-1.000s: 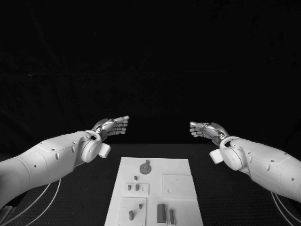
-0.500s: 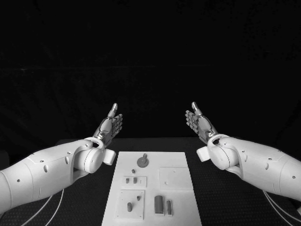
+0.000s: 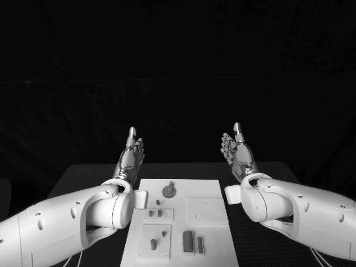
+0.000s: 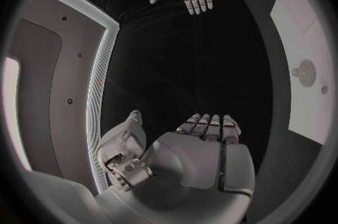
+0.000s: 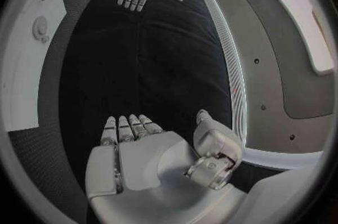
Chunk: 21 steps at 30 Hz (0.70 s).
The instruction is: Assemble the parts on the task board
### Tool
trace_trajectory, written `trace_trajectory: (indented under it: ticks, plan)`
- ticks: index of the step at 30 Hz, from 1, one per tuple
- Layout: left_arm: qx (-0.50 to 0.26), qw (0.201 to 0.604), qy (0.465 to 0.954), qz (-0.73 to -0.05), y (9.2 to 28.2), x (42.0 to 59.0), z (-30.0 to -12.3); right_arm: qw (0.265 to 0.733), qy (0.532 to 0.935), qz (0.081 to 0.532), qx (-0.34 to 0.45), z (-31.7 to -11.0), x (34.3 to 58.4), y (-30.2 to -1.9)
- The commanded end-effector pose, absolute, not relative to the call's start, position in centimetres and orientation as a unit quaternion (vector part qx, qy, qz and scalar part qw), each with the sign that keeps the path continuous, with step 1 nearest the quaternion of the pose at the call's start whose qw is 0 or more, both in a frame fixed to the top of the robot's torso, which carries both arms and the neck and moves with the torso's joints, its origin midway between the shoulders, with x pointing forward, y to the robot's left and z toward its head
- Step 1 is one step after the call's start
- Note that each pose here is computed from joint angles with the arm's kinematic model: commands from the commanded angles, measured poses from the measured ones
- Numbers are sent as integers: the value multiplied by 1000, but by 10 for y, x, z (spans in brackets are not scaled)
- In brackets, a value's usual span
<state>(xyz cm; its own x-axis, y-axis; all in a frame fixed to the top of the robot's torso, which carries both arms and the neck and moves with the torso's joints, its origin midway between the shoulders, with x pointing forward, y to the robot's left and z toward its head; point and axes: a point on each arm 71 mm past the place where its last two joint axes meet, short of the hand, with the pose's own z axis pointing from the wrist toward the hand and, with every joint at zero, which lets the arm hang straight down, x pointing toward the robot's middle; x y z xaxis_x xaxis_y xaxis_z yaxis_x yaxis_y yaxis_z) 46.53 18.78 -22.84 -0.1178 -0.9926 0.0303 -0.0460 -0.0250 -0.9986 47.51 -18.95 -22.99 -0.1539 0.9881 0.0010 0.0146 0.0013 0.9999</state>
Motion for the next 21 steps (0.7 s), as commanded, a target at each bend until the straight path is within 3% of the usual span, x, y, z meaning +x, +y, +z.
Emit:
trace_trajectory:
  ticks: [1,21]
  plan:
    - [-498,493,502,-507,193,462,-224,493,505,508,493,-226,468,-194]
    - [-498,493,502,-507,192,462,-224,493,502,507,498,-224,462,-192]
